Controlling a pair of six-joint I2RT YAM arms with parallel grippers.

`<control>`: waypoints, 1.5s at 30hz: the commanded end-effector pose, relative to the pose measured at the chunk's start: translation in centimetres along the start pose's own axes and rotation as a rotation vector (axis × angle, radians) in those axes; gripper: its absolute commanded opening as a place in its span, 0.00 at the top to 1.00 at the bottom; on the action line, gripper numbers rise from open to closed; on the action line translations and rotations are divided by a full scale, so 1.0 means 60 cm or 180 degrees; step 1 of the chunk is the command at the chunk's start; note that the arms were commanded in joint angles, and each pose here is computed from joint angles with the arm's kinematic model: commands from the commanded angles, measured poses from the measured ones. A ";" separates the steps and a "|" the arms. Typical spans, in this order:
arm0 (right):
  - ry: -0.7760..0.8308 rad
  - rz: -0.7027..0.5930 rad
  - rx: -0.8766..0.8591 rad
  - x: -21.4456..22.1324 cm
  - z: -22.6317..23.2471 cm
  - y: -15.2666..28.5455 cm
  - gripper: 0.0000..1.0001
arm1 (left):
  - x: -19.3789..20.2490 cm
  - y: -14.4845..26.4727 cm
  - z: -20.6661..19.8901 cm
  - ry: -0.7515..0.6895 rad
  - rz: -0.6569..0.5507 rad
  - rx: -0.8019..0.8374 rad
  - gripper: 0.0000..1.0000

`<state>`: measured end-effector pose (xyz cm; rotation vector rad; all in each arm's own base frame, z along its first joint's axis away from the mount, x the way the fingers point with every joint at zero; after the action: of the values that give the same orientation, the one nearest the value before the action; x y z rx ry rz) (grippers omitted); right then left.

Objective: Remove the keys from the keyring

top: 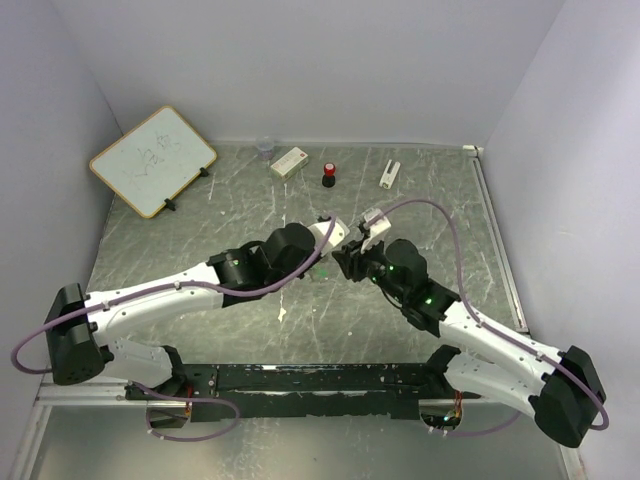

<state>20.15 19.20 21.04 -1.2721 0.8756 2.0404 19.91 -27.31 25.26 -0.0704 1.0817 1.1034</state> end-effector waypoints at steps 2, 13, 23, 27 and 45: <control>0.0012 -0.0326 -0.0351 0.002 0.013 0.001 0.64 | -0.032 0.017 0.002 -0.0093 0.0121 -0.0276 0.93; -0.0066 -0.0529 -0.0663 0.053 0.007 0.018 0.60 | -0.080 0.060 -0.012 0.0090 -0.0256 -0.0221 0.93; -0.0069 -0.0646 -0.0840 0.053 0.015 0.014 0.55 | -0.090 0.084 -0.006 0.0216 -0.0462 -0.0154 0.93; -0.0092 -0.0671 -0.0875 0.049 0.018 0.012 0.55 | -0.089 0.090 -0.004 0.0259 -0.0511 -0.0144 0.93; -0.0143 -0.0665 -0.1070 0.043 0.037 0.005 0.55 | -0.093 0.097 -0.005 0.0301 -0.0542 -0.0153 0.93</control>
<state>17.82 20.47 18.33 -1.3974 0.4307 2.1014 15.44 -28.44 30.29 -0.1817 1.0967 1.0160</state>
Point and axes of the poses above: each gripper's point midway between its finger pads, its own y axis back along the fingers, its own z axis along the line the jaws close on, x = y × z, the point moved 7 cm from there along y, back along the fingers, and after that the axes turned 13 degrees about -y, right-handed, at the moved point
